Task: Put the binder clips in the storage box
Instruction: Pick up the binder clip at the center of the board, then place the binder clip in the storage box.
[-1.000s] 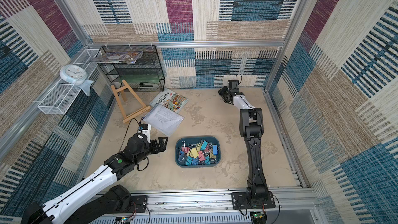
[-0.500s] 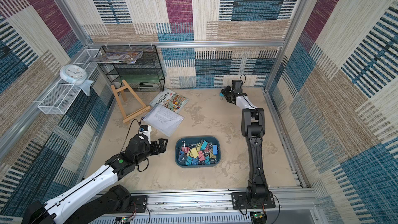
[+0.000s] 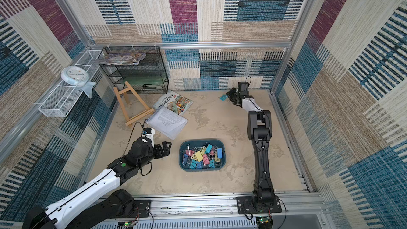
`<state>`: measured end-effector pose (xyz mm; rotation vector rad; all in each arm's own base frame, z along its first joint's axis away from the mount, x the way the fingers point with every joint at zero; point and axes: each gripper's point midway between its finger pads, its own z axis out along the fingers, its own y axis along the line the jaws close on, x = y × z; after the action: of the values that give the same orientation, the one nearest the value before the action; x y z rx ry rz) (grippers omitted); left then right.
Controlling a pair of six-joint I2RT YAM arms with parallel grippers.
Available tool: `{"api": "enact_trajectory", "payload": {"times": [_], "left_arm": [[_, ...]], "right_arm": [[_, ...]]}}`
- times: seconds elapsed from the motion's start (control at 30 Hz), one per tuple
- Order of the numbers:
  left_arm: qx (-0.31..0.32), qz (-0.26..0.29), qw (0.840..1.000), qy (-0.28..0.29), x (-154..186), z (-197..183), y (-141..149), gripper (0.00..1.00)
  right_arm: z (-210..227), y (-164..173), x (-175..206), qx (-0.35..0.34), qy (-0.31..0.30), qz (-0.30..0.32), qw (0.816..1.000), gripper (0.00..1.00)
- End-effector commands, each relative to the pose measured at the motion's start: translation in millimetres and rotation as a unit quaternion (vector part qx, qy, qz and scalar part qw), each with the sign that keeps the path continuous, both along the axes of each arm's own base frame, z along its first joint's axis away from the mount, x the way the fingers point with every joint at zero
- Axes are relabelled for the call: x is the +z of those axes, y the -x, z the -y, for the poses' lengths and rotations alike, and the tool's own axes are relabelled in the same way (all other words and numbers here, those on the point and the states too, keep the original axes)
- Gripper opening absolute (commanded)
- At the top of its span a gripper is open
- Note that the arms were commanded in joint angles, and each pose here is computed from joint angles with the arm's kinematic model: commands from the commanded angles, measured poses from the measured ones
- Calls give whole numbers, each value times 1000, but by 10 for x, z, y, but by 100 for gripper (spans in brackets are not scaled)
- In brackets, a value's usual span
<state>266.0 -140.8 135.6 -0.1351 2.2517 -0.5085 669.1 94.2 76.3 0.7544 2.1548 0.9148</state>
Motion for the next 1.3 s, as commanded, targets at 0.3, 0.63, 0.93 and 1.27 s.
{"api": "enact_trajectory", "payload": {"times": [0.3,0.63,0.93,1.27], "left_arm": [[4,15,1000,4,84,-37,17,100],[12,22,999,-28,62,-136,15,99],[16,33,999,-37,104,-174,-2,100],[18,31,999,-26,93,-154,-5,99]], "right_arm": [[-22,724,308,55,57,18,997,0],[-309,2249,977,140,147,57,978,0],[-835,3660,1256,239,207,39,948,0],[-1650,4524,1006,352,179,12,919,0]]}}
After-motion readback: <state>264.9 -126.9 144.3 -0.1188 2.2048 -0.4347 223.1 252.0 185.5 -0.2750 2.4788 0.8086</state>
